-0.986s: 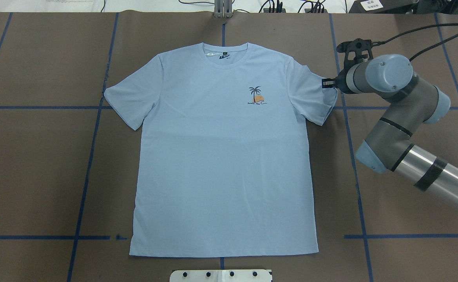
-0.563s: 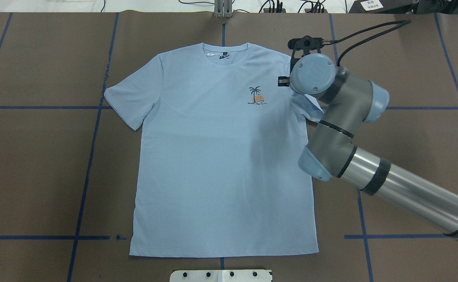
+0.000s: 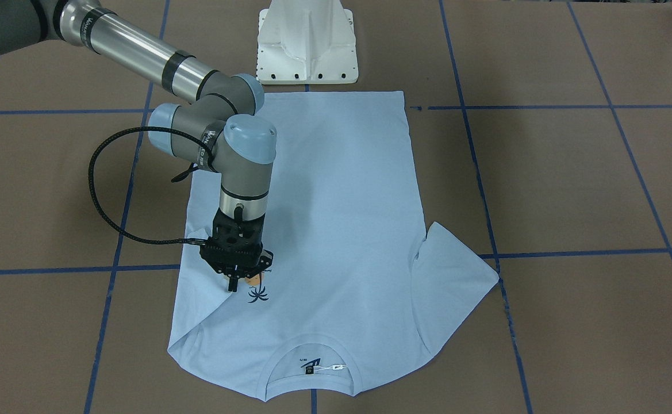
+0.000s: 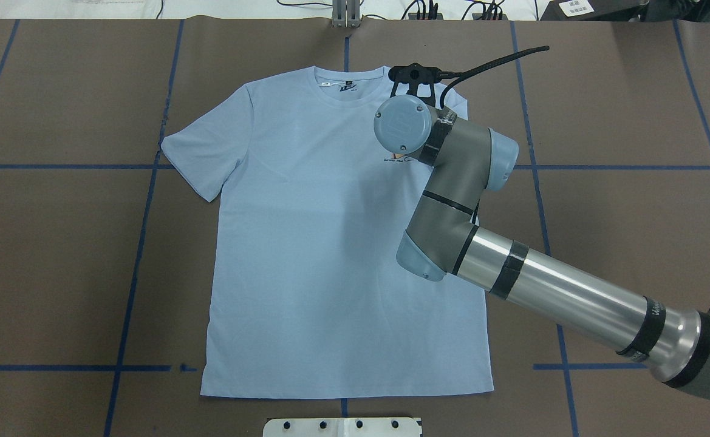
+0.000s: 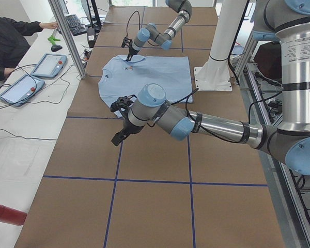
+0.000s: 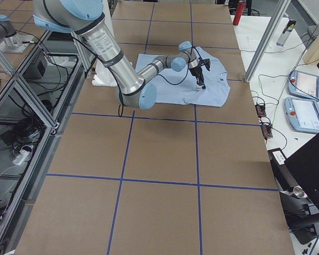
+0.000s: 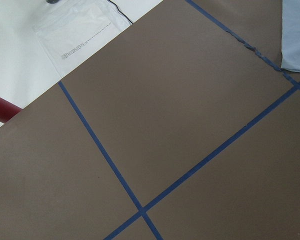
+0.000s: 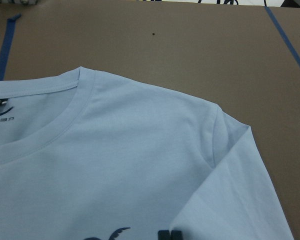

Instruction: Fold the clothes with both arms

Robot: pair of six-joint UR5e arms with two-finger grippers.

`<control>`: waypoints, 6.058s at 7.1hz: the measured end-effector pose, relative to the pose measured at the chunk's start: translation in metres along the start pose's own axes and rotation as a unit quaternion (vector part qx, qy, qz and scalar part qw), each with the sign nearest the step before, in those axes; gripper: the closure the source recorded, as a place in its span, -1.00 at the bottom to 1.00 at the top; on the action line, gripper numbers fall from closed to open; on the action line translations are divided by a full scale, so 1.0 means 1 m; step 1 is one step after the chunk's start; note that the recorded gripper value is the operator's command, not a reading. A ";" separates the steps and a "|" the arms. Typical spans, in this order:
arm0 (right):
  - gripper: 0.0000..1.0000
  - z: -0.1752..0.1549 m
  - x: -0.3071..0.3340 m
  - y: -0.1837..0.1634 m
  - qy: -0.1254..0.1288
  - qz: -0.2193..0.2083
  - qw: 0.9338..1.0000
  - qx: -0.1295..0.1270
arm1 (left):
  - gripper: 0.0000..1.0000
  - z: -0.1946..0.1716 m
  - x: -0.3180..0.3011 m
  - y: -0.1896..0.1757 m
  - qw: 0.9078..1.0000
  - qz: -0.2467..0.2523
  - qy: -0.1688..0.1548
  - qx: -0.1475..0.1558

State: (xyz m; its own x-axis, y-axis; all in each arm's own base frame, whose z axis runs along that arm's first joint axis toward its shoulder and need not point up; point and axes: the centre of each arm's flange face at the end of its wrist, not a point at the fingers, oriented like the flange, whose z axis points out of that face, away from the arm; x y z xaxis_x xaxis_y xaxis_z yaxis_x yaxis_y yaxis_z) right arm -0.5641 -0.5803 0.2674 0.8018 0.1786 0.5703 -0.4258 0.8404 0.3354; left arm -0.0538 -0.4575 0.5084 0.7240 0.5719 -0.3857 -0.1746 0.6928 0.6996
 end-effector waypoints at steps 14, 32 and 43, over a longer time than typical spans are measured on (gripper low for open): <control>-1.00 -0.089 0.325 -0.111 -0.172 -0.172 0.963 -0.117 | -0.43 0.131 0.119 -0.110 0.954 -0.290 0.060 0.044; -1.00 -0.078 0.382 -0.098 -0.172 -0.175 0.962 -0.124 | 0.96 0.334 0.279 -0.186 0.919 -0.395 0.020 0.014; -1.00 -0.088 0.383 -0.095 -0.175 -0.171 0.962 -0.120 | 1.00 0.286 0.426 -0.302 0.928 -0.372 0.015 -0.019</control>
State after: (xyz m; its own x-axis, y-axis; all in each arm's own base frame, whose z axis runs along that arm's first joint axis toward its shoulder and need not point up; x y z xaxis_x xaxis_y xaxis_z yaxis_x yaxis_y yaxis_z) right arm -0.1801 -0.5468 0.3882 0.6690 -0.2770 0.6897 -0.0198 0.9210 0.3890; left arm 0.4984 -0.5485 0.3046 0.6348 -0.0594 -0.7704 0.3429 0.9151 0.2120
